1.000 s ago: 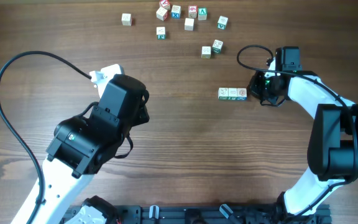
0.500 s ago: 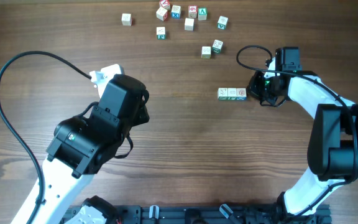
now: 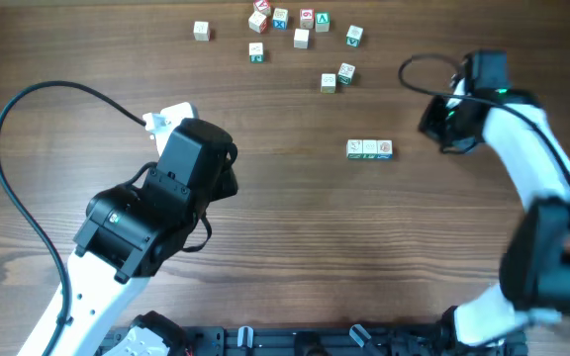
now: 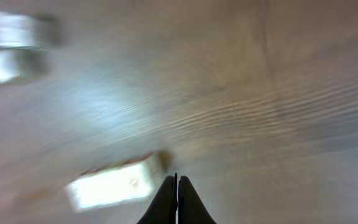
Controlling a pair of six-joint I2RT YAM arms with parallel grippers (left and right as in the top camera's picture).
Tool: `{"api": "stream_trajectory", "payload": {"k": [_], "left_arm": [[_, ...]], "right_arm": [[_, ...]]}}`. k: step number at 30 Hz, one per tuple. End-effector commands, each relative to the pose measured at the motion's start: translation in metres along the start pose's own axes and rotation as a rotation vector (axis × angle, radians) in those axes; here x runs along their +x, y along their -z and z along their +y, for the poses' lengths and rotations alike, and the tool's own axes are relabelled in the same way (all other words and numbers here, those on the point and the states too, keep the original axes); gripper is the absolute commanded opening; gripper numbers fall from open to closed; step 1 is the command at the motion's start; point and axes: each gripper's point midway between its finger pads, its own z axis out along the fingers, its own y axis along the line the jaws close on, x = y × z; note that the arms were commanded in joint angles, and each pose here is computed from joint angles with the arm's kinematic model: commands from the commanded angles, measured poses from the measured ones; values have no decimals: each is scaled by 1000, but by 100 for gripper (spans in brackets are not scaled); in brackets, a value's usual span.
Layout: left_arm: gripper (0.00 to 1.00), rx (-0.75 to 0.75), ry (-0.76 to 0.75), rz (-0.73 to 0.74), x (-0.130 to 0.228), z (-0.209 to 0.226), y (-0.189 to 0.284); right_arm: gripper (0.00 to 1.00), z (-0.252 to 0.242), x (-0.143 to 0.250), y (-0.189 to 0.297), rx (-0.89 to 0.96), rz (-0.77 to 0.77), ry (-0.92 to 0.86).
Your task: Form a horizontal line
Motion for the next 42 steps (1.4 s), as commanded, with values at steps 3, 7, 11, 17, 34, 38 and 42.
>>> {"api": "stream_trajectory", "payload": {"k": [3,7,11,17,34,38,42], "left_arm": [[100,-14,-8,-4,0,1,-2],[100,-15,-8,-4,0,1,-2],[100,-14,-8,-3,0,1,-2],[100,-14,-7,-3,0,1,-2],[100,-14,-8,-3,0,1,-2],[100,-14,-7,-3,0,1,-2],[100,-15,-8,-4,0,1,-2]], "right_arm": [[12,46,8,155,-113,-305,280],[99,50,47,232,-174,-452,323],[100,42,87,299,-233,-635,349],[100,30,136,366,-311,-883,382],[100,9,178,402,-335,-1069,382],[100,12,180,429,-392,-1259,396],[100,14,176,418,-438,-1342,378]]}}
